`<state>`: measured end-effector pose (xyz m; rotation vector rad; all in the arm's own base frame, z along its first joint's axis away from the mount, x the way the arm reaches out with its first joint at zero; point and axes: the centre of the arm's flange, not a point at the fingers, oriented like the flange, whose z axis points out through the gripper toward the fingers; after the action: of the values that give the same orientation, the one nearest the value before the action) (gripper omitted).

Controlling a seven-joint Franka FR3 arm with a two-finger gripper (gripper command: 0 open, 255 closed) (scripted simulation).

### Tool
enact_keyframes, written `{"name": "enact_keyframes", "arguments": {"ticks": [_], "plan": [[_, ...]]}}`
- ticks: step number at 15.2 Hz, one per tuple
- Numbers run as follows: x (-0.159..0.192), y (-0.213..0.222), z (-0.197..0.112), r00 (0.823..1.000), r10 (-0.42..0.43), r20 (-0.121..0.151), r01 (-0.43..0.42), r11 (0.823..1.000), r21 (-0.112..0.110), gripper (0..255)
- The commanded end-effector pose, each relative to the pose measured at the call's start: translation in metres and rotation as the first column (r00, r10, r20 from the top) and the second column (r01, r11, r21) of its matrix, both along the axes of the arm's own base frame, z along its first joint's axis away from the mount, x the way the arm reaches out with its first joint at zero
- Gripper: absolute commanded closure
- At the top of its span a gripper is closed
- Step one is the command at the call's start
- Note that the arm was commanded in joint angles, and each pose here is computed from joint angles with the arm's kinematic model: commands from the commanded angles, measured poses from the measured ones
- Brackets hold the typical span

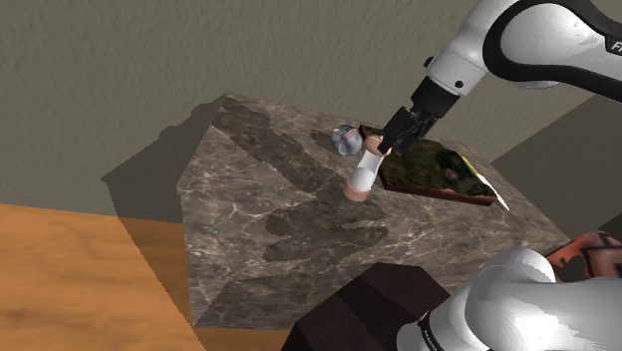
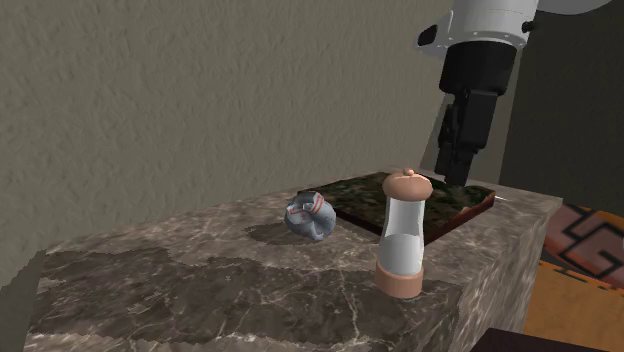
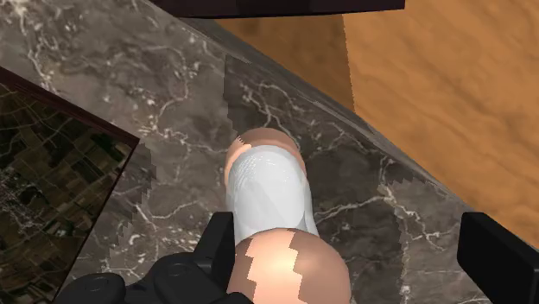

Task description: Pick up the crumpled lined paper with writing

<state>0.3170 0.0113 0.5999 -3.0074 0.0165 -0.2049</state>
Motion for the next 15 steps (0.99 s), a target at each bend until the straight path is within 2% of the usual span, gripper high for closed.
{"name": "enact_keyframes", "arguments": {"ticks": [1,8,15], "plan": [[0.0,0.0,0.0,1.0,0.0,0.0,0.0,1.0,0.0,0],[0.067,-0.031,-0.031,0.998,-0.047,0.05,0.051,0.996,-0.076,0],[0.134,-0.067,-0.056,0.991,-0.091,0.102,0.105,0.983,-0.149,0]]}}
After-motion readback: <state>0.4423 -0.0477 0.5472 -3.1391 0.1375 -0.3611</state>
